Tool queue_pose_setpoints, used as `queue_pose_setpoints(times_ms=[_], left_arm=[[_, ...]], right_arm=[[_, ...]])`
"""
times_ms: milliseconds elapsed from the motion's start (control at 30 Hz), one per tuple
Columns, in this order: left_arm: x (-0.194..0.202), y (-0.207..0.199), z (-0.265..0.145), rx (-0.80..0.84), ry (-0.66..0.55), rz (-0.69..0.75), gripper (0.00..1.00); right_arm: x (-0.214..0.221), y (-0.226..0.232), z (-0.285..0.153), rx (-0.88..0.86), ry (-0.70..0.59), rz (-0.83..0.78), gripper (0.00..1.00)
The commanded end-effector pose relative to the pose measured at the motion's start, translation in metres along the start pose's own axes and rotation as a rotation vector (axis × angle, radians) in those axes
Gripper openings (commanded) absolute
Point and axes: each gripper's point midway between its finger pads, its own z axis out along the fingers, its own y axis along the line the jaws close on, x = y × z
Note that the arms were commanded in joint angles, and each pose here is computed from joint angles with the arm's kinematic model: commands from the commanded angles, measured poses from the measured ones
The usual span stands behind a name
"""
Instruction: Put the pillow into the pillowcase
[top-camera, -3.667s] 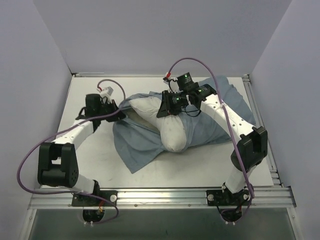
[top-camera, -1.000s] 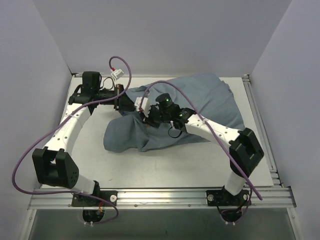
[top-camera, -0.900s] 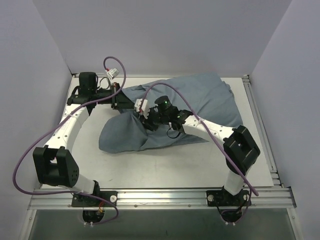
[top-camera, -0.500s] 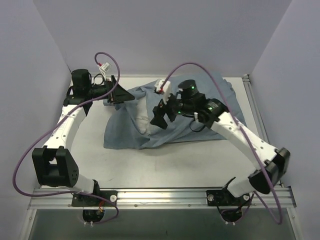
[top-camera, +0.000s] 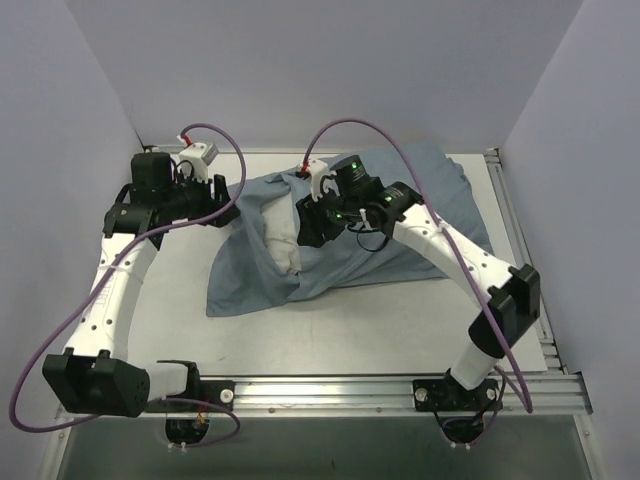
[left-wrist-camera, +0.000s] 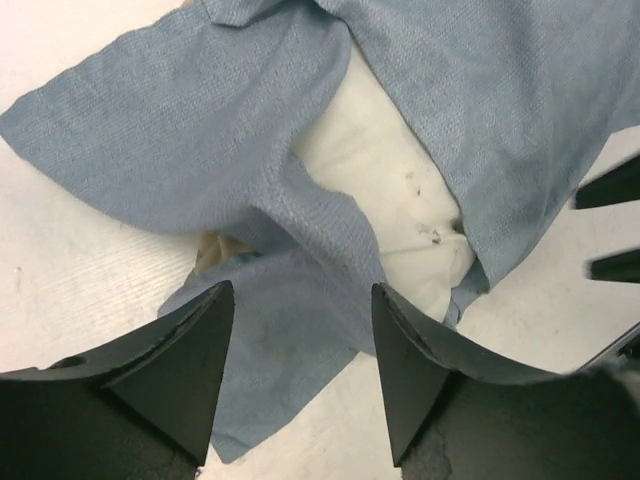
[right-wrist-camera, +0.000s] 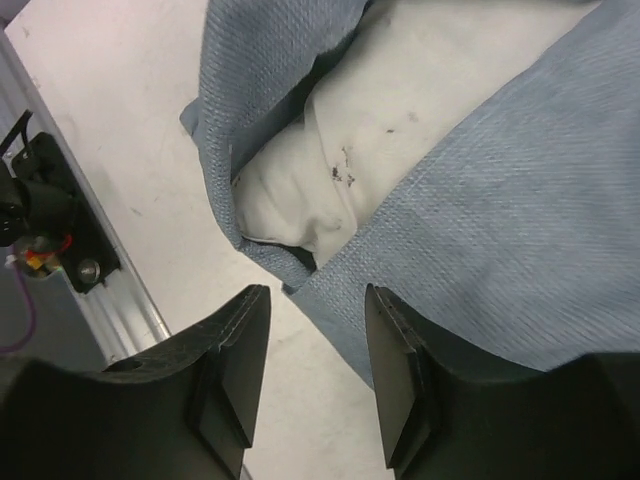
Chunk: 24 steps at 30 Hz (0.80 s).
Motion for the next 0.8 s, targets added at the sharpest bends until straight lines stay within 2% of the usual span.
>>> queue_pose_setpoints(times_ms=[0, 167, 233, 267, 367, 433, 467, 567, 633, 700, 767], left_arm=[[0.004, -0.014, -0.026, -0.013, 0.017, 0.091, 0.63], [0.037, -0.06, -0.02, 0.165, 0.078, 0.019, 0.63], [0.052, -0.074, -0.012, 0.177, 0.1, -0.01, 0.66], [0.048, -0.078, -0.009, 0.182, 0.072, 0.002, 0.66], [0.05, -0.079, 0.003, 0.121, 0.062, 0.015, 0.67], [0.056, -0.072, 0.017, 0.082, 0.095, -0.049, 0.67], [0.062, -0.062, 0.023, 0.028, 0.121, -0.072, 0.72], [0.087, -0.04, 0.044, -0.066, 0.221, -0.113, 0.74], [0.099, -0.028, 0.054, -0.106, 0.262, -0.128, 0.67], [0.105, -0.028, 0.059, -0.096, 0.293, -0.132, 0.55], [0.097, -0.043, 0.059, 0.002, 0.288, -0.139, 0.38]], right_arm=[[0.001, 0.025, 0.015, -0.149, 0.026, 0.162, 0.42], [0.035, 0.009, 0.055, -0.137, 0.112, 0.307, 0.4], [0.04, 0.003, 0.063, -0.132, 0.12, 0.334, 0.36], [0.048, -0.002, 0.069, -0.121, 0.14, 0.353, 0.35], [0.058, -0.008, 0.08, -0.109, 0.156, 0.4, 0.33], [0.064, -0.011, 0.085, -0.105, 0.162, 0.411, 0.33], [0.066, -0.012, 0.087, -0.1, 0.165, 0.422, 0.33], [0.073, -0.012, 0.09, -0.091, 0.174, 0.436, 0.32], [0.072, -0.014, 0.092, -0.085, 0.17, 0.441, 0.3], [0.071, -0.02, 0.094, -0.059, 0.164, 0.439, 0.3], [0.068, -0.024, 0.096, -0.041, 0.158, 0.438, 0.29]])
